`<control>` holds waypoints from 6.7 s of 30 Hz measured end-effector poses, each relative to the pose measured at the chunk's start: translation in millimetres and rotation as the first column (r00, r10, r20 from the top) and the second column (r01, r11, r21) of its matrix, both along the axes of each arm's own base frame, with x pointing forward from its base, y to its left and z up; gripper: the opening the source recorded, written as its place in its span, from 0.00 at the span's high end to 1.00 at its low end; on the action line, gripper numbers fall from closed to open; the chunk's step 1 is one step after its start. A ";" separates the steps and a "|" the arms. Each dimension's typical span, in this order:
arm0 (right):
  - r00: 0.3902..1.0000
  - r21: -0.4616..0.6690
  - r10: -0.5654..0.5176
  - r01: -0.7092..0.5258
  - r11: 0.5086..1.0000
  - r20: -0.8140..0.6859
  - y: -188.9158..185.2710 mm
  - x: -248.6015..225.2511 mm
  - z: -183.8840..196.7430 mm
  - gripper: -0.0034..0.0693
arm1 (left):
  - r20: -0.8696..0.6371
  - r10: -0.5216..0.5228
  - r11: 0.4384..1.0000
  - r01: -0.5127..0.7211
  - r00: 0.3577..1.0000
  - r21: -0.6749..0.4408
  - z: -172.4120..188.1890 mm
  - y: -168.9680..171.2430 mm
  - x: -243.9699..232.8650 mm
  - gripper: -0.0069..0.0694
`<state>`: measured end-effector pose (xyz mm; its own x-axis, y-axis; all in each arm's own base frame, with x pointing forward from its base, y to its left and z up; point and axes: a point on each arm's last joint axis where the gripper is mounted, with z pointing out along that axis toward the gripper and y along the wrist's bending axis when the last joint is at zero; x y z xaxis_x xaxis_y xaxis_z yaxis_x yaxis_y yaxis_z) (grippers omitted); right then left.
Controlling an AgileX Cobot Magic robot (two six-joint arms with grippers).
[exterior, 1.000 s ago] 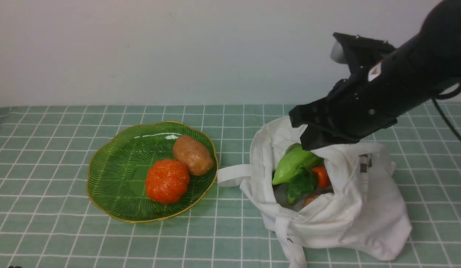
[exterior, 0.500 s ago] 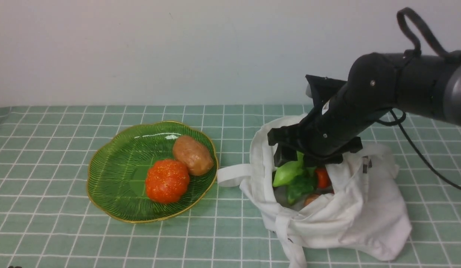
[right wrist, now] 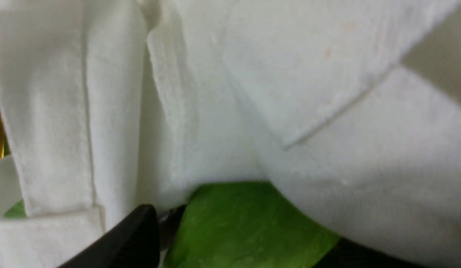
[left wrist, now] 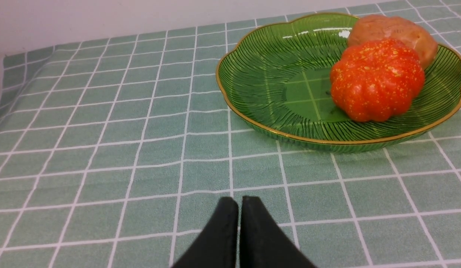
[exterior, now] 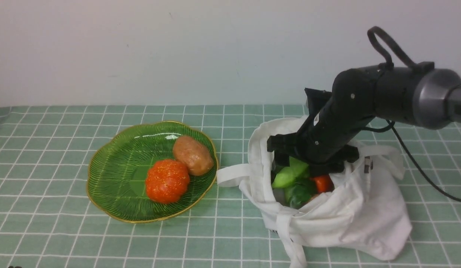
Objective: Take vegetables from cloth bag on blue coffee tablecloth place on plate.
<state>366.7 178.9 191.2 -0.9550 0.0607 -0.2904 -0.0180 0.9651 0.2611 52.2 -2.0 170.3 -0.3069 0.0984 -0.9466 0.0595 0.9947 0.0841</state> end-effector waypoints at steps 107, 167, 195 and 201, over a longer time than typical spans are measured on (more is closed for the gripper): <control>0.563 -0.094 0.327 -0.402 0.911 0.759 -25.1 -184.5 371.8 0.97 | 0.000 0.000 1.000 0.000 1.000 0.000 0.0 0.0 0.0 0.92; -0.058 -0.071 0.052 -0.404 0.912 0.997 -158.1 -341.9 127.4 0.97 | 0.001 0.000 1.000 0.000 1.000 0.000 0.1 0.0 -0.1 0.92; 0.487 -0.167 0.010 0.280 0.945 0.873 -183.2 -311.9 -10.8 0.97 | 0.001 0.000 1.000 0.000 1.000 0.000 0.1 0.0 -0.1 0.92; 0.487 -0.167 0.010 0.280 0.945 0.873 -183.2 -311.9 -10.7 0.97 | 0.001 0.000 1.000 0.000 1.000 0.000 0.1 0.0 -0.1 0.92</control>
